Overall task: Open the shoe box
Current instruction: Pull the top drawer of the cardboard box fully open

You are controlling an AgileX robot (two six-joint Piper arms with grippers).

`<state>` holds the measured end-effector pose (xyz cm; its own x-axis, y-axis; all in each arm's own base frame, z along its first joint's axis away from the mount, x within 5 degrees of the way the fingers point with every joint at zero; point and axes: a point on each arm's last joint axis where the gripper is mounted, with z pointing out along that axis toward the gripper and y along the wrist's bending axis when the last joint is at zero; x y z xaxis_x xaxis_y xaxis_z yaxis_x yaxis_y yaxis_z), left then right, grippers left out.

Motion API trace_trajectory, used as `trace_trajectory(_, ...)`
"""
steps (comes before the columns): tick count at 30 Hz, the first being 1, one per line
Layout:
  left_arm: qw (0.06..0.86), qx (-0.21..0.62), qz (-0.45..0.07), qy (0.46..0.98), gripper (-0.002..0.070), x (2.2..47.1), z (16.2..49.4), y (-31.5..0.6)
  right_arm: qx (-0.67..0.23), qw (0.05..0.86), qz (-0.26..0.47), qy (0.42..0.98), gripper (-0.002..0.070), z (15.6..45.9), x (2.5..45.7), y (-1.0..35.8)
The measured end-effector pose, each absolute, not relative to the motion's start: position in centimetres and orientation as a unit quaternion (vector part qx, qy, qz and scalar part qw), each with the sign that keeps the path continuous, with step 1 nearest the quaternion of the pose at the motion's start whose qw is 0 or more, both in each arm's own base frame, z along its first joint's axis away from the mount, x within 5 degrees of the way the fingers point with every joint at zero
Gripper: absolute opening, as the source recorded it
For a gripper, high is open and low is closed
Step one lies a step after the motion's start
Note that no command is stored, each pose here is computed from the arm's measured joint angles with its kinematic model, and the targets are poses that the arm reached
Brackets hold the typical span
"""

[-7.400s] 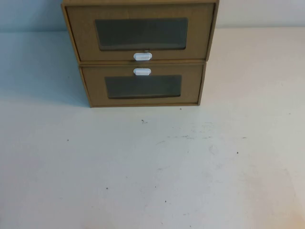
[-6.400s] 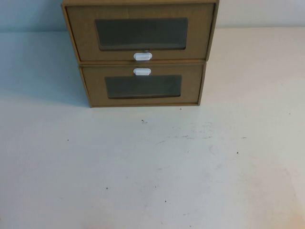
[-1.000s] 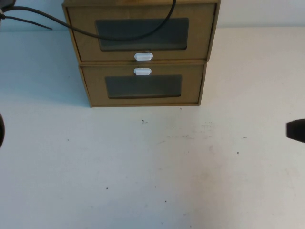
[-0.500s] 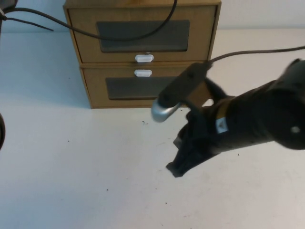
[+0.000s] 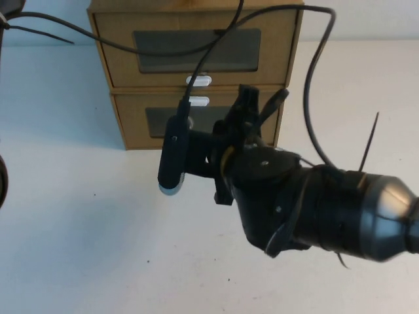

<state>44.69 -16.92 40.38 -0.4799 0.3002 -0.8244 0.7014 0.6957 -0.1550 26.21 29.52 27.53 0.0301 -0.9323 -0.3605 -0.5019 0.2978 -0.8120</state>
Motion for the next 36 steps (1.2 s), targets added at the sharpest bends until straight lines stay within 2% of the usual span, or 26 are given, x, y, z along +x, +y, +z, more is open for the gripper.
trace_trajectory(2, 0.409, 0.304, -0.245, 0.825, -0.0005, 44.7, 40.4, -16.9, -0.554, 0.481, -0.258, 0.628, 0.0005, 26.8, 26.8, 30.1)
trace_trajectory(5, 0.408, 0.304, -0.245, 0.825, -0.0005, 44.7, 40.4, -16.9, -0.566, 0.501, -0.281, 0.591, 0.007, 26.2, 27.4, 30.9)
trace_trajectory(10, 0.407, 0.304, -0.246, 0.826, -0.0005, 44.6, 40.4, -16.9, -0.574, 0.504, -0.285, 0.579, 0.0263, 25.3, 27.7, 31.6)
trace_trajectory(13, 0.405, 0.305, -0.246, 0.826, -0.0005, 44.6, 40.3, -16.9, -0.575, 0.503, -0.286, 0.579, 0.0318, 24.9, 28.0, 32.0)
trace_trajectory(19, 0.405, 0.306, -0.246, 0.826, -0.0005, 44.6, 40.4, -16.9, -0.551, 0.516, -0.293, 0.587, 0.034, 25.7, 29.9, 32.3)
trace_trajectory(26, 0.404, 0.306, -0.246, 0.826, -0.0005, 44.6, 40.4, -16.9, -0.536, 0.533, -0.287, 0.589, 0.0332, 27.0, 31.3, 32.3)
trace_trajectory(36, 0.403, 0.306, -0.246, 0.827, -0.0005, 44.6, 40.4, -16.9, -0.549, 0.519, -0.293, 0.586, 0.0323, 25.5, 33.3, 32.3)
